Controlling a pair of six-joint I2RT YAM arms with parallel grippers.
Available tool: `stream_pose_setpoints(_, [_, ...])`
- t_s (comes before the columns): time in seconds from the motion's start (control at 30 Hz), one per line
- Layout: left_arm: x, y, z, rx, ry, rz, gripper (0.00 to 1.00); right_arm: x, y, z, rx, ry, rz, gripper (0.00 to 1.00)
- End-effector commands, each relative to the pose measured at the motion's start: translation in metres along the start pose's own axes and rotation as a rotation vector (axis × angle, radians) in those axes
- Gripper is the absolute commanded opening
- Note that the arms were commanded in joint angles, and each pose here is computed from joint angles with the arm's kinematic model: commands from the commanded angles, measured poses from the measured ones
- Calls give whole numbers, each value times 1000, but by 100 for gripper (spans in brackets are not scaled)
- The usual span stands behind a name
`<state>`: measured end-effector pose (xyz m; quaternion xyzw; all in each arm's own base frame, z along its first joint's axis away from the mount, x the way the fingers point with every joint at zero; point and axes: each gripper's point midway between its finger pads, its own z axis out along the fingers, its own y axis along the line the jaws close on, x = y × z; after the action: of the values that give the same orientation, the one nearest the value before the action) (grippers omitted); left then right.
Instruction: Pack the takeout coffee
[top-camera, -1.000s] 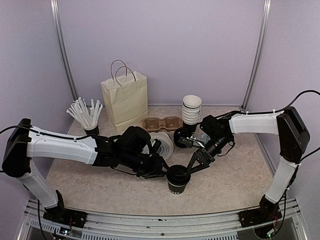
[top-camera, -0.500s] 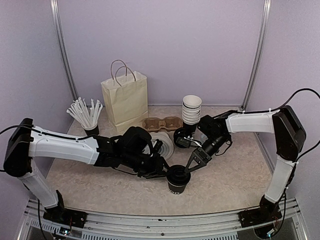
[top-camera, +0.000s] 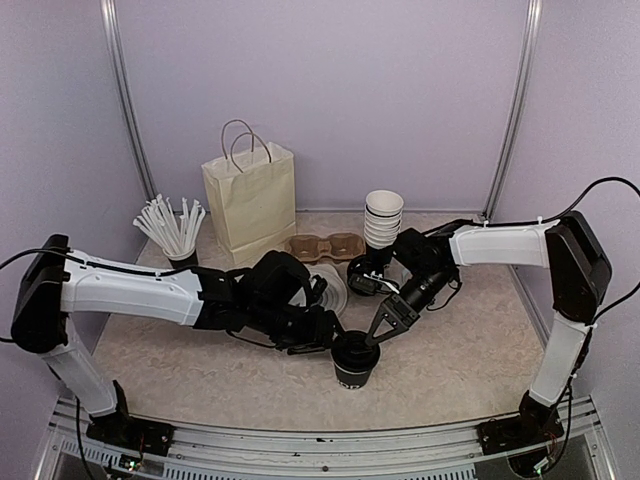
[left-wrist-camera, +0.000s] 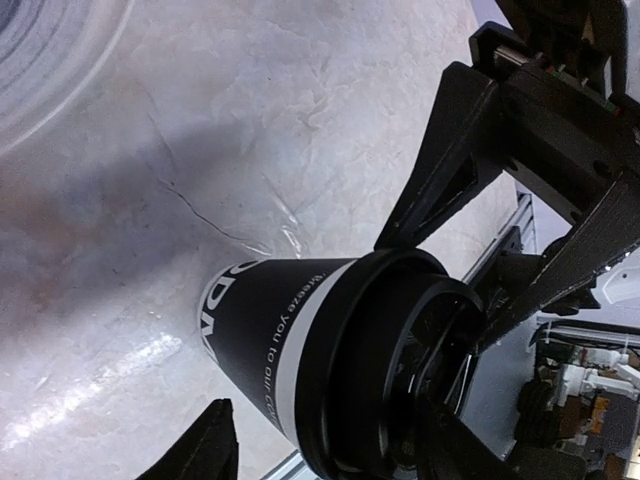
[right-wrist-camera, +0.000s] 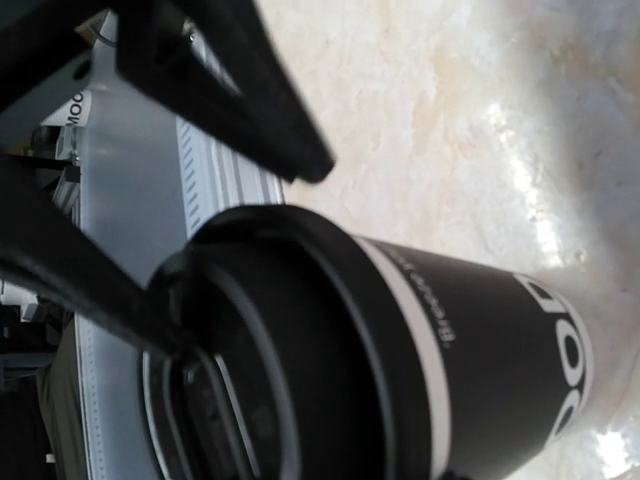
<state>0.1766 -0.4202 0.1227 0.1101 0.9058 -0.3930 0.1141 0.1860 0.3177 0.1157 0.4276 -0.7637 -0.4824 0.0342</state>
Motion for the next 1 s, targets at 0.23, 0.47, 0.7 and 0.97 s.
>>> stream_pose_setpoints(0.23, [-5,9,-39,-94,-98,-25,53,17,-43,11,202,96,-39,48])
stream_pose_setpoints(0.47, [23,-2,-33,32,-8,-120,36,17,-44,12,199,96,-38,48])
stream_pose_setpoints(0.7, [26,-11,-21,94,15,-133,31,16,-44,12,196,95,-36,48])
stream_pose_setpoints(0.97, [28,-7,-12,98,27,-141,29,17,-44,13,190,94,-35,47])
